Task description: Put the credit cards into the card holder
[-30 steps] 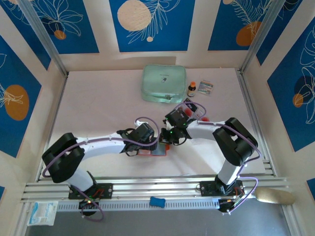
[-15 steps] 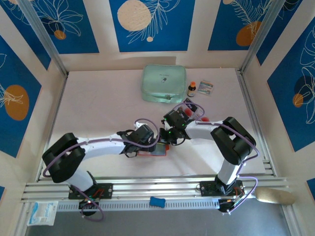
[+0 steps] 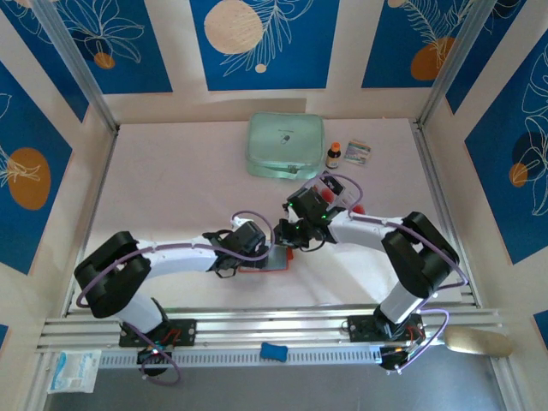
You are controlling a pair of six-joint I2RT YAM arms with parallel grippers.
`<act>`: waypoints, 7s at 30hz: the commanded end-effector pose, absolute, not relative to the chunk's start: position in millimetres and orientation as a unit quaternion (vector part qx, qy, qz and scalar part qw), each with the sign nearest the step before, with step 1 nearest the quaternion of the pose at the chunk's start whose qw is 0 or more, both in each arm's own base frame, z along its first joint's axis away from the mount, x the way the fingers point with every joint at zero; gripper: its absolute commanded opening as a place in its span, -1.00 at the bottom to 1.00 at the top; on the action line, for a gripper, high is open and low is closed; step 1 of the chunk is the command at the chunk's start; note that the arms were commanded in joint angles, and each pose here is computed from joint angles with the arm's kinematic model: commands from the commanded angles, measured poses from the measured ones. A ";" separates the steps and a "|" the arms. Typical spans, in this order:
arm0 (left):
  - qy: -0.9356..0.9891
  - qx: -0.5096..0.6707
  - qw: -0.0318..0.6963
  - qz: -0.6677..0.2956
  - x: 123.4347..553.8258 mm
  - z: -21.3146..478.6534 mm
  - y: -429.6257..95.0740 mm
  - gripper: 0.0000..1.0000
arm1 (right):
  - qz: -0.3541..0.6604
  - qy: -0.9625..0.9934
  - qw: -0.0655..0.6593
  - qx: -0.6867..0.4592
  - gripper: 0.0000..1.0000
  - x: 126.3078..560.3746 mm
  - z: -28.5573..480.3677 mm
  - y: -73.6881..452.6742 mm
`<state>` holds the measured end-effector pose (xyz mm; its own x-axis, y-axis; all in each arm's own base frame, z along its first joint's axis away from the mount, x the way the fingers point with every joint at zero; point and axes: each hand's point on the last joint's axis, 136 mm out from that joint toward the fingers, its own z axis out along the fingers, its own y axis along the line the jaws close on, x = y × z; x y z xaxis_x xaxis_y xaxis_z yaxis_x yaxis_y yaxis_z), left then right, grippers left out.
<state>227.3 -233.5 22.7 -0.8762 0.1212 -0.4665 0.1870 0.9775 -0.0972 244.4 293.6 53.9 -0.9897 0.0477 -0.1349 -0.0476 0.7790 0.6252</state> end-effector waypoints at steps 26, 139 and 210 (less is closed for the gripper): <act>0.965 0.071 0.243 -0.068 218.9 24.5 -222.4 1.00 | 0.360 0.933 0.025 -0.011 -0.43 234.4 49.0 310.7; 0.946 0.012 0.301 -0.121 246.7 75.7 -202.0 1.00 | -0.095 0.982 0.105 -0.123 -0.90 302.5 97.2 115.5; 0.973 0.051 0.224 0.005 221.7 16.3 -160.5 1.00 | 0.414 0.879 0.232 0.046 -1.00 240.5 62.5 299.6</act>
